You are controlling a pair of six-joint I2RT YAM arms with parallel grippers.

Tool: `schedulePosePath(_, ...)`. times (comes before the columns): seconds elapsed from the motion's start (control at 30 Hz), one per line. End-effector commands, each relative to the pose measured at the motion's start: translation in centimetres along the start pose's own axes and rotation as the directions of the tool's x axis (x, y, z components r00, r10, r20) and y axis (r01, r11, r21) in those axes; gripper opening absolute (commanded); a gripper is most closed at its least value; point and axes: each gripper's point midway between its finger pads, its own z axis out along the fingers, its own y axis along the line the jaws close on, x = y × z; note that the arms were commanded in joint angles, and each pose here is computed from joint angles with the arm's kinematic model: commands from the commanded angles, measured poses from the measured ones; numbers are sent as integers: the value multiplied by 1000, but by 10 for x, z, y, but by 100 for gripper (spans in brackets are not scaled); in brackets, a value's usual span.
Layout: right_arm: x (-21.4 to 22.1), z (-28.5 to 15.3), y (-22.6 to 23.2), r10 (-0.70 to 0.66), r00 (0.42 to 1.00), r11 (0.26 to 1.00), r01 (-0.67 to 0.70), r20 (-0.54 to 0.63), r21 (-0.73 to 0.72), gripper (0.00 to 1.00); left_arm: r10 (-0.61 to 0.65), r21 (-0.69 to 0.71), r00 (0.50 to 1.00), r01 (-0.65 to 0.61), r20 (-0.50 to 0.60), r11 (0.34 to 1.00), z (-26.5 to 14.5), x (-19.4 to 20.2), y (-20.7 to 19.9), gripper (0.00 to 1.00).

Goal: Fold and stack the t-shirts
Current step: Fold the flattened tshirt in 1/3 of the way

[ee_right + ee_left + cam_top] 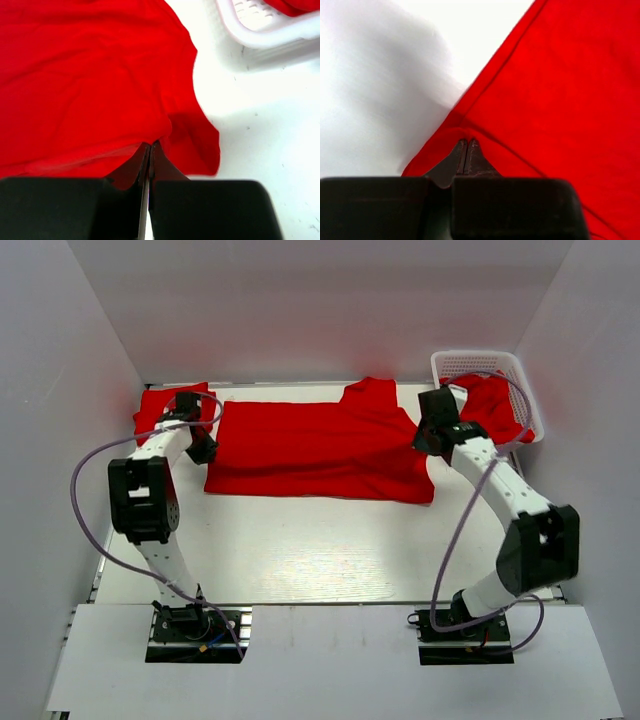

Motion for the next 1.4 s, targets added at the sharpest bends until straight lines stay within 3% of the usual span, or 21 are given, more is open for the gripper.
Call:
schedulePosePath(0.0,-9,-50,-20,39,998,999,-39,52,-9,0,3,50,994,-9,111,999,-54,-12,3,0)
schedulePosePath(0.07,5,-76,-26,41,999,998,-40,18,-52,0,4,69,995,-11,98,998,-61,5,11,0)
schedulePosePath(0.23,78,-116,-54,33,981,997,-45,-192,-58,0,1,80,995,-9,104,997,-92,19,21,0)
schedulePosePath(0.53,112,-121,-62,15,975,991,-44,-223,-124,0,7,31,996,-10,92,999,-104,43,48,0)
schedulePosePath(0.7,93,-108,-56,13,986,993,-32,-166,-111,0,-1,10,996,0,93,1000,-97,37,46,0)
schedulePosePath(0.83,59,-91,-60,24,995,1000,-24,-95,3,0,-14,-4,995,15,103,1000,-90,19,35,0)
schedulePosePath(1.0,55,-58,-45,-8,989,1000,12,-149,25,0,-14,-7,995,14,100,1000,-71,9,25,0)
schedulePosePath(1.37,20,-20,-30,-40,993,999,44,-108,29,0,-15,66,993,7,120,998,-31,-12,-7,0)
